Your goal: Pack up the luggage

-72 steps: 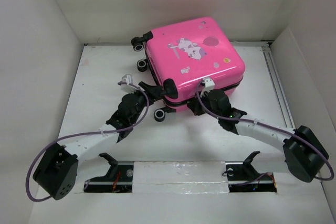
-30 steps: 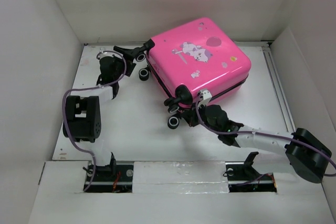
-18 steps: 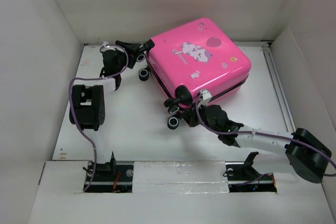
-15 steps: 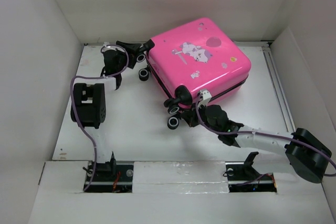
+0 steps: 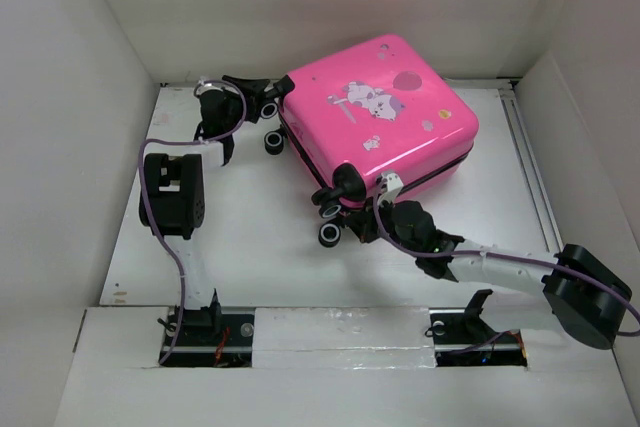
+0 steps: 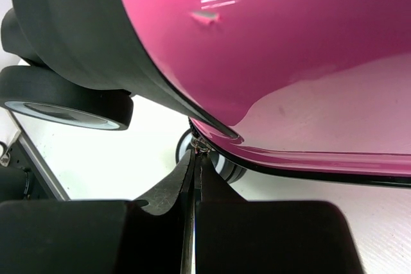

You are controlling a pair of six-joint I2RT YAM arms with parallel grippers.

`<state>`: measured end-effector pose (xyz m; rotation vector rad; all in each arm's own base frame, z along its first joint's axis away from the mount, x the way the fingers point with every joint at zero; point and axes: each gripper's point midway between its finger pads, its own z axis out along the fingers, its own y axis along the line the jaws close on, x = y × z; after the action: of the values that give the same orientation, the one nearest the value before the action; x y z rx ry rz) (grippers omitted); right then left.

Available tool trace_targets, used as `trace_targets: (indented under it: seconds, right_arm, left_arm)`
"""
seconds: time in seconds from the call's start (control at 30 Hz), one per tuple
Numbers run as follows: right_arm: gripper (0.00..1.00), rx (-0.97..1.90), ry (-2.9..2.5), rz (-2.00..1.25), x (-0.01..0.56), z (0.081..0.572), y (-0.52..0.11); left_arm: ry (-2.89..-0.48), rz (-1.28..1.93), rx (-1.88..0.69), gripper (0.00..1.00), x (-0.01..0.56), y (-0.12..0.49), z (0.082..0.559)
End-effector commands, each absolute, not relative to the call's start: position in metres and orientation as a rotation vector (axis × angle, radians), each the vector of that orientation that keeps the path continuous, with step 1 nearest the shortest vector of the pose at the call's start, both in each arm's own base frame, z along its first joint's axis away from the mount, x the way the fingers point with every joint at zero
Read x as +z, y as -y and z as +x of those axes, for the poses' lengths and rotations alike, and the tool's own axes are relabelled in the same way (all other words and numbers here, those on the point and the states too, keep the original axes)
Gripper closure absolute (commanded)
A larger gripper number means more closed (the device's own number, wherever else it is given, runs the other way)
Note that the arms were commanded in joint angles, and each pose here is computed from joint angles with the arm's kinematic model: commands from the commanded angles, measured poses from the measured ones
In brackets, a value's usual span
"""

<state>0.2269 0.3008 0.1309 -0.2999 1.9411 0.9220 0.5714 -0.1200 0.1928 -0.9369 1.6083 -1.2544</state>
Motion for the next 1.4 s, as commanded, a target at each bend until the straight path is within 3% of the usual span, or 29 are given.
trace_targets:
  seconds: [0.0,0.07,0.1,0.23,0.27,0.47,0.67,0.9,1.07,1.37]
  right_arm:
    - [1.00,1.137,-1.851,-0.395,0.163,0.198,-0.325]
    - [1.00,1.137,-1.851,-0.395,0.163,0.198,-0.325]
    - [1.00,1.137,-1.851,-0.395,0.163,0.198,-0.325]
    - [1.00,1.112,-1.846,-0.384,0.162,0.202,-0.323]
    - [1.00,1.120,-1.828,-0.381,0.170,0.203,-0.324]
    - [1.00,1.124,-1.827,-0.356,0.178,0.222,-0.311]
    - [1.00,1.091,-1.760,-0.271,0.213,0.271,-0.266]
    - [1.00,1.048,-1.671,-0.156,0.258,0.318,-0.216]
    - [1.00,1.089,-1.589,-0.063,0.226,0.298,-0.236]
    - [1.00,0.790,-1.408,0.067,0.178,0.285,-0.277]
  left_arm:
    - [-1.568,-0.881,-1.334,0.36,0.214,0.135,0.566]
    - [-1.554,-0.880,-1.346,0.37,0.215,0.135,0.565]
    - [-1.551,-0.891,-1.354,0.42,0.216,0.135,0.564]
    - [-1.543,-0.880,-1.394,0.92,0.215,0.139,0.565]
    - [-1.540,-0.889,-1.402,1.00,0.215,0.139,0.565]
    - [-1.476,-0.871,-1.296,1.00,0.230,0.108,0.540]
    - [-1.417,-0.842,-1.200,1.00,0.227,0.084,0.461]
    - [-1.465,-0.784,-1.209,1.00,0.200,0.103,0.364]
    - [-1.478,-0.747,-1.231,1.00,0.209,0.111,0.333]
    - [-1.480,-0.591,-1.265,1.00,0.246,0.162,0.307]
